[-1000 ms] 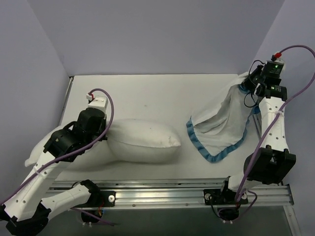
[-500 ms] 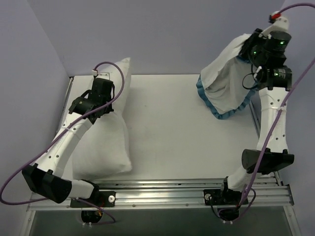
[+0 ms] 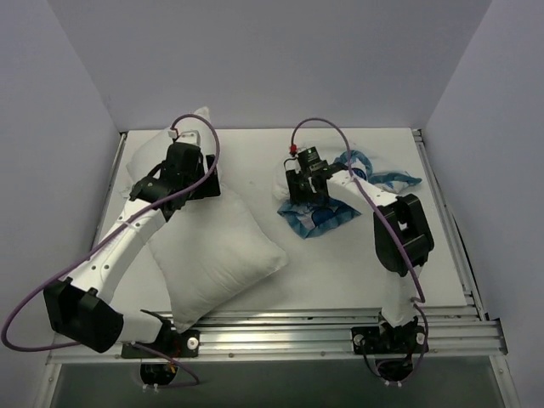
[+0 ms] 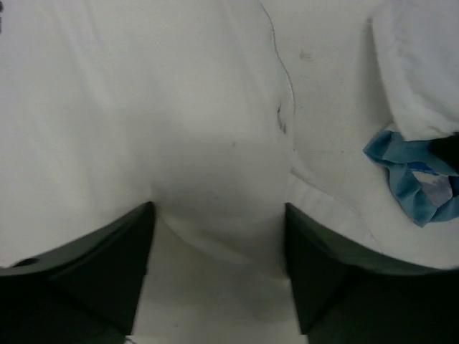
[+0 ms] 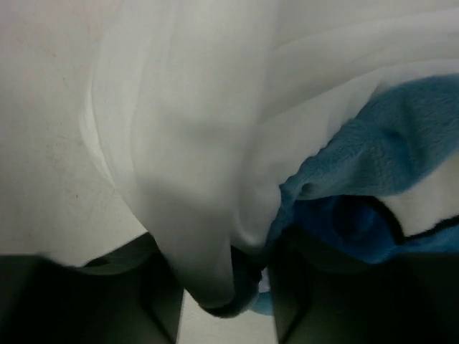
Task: Remove the pillowcase from the pillow
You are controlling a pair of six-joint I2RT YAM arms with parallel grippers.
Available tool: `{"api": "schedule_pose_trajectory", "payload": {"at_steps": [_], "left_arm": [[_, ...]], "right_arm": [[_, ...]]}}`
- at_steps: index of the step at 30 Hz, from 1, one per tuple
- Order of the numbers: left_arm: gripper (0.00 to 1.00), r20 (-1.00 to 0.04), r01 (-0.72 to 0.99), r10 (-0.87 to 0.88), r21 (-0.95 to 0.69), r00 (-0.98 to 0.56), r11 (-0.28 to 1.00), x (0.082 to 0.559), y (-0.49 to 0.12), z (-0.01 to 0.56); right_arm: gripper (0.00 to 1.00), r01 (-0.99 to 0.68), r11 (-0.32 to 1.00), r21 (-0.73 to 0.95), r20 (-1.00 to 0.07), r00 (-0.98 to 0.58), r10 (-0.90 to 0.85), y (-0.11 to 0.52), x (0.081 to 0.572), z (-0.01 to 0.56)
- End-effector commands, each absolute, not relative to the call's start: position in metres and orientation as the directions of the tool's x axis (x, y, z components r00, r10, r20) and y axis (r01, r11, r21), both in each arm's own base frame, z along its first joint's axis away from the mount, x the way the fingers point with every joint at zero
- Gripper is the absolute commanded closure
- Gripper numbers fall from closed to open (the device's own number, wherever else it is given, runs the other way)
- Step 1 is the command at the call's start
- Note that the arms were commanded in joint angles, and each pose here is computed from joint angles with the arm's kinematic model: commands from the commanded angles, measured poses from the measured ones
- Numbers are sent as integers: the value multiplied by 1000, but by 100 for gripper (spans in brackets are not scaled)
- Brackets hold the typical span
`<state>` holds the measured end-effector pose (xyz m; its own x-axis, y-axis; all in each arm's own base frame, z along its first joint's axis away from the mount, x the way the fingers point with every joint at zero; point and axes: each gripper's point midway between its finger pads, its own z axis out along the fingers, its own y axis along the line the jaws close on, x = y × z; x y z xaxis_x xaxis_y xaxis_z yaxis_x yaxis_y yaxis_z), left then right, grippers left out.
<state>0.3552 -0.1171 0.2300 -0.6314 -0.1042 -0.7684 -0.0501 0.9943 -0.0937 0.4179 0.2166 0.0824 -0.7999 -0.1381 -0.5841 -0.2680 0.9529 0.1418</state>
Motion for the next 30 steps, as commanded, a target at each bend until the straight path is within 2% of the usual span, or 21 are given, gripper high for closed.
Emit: {"api": "schedule_pose_trajectory", "payload": {"at_steps": [1, 2, 3, 4, 6, 9, 10, 11, 18, 22, 26, 30], "left_arm": [[11, -825, -7, -186, -216, -533, 976, 351, -126, 275], [5, -829, -5, -193, -224, -524, 975, 347, -125, 281], [4, -834, -6, -202, -232, -514, 973, 343, -123, 287], [6, -841, -6, -208, -237, -499, 971, 334, -119, 298], [6, -863, -7, -226, -250, -452, 968, 323, -110, 321], [6, -884, -14, -237, -253, -404, 967, 302, -96, 349], [6, -884, -20, -233, -246, -404, 969, 295, -91, 353], [6, -890, -24, -236, -246, -390, 969, 290, -86, 360], [6, -938, -95, -245, -229, -244, 969, 235, -38, 417], [6, -952, -158, -258, -232, -167, 960, 198, -6, 437], [6, -957, -225, -285, -266, -57, 938, 158, 28, 456], [6, -953, -243, -300, -303, 49, 922, 117, 55, 460]], "right_arm": [[56, -250, 959, 135, -672, -735, -97, 223, 433, 115], [51, -264, 955, 132, -677, -728, -108, 228, 429, 119], [46, -270, 954, 133, -677, -728, -111, 229, 425, 123], [36, -275, 951, 139, -682, -723, -109, 231, 424, 129], [25, -286, 946, 155, -704, -704, -98, 232, 419, 152], [17, -276, 949, 152, -757, -650, -68, 224, 416, 198], [4, -271, 951, 148, -771, -634, -61, 221, 416, 209], [1, -270, 951, 149, -794, -607, -48, 218, 412, 229], [0, -75, 993, 93, -904, -425, 53, 145, 392, 335], [0, 76, 992, 103, -952, -281, 120, 87, 354, 393], [0, 234, 968, 95, -977, -166, 136, 34, 310, 420], [0, 297, 946, 130, -986, -58, 154, -1, 262, 438]]}}
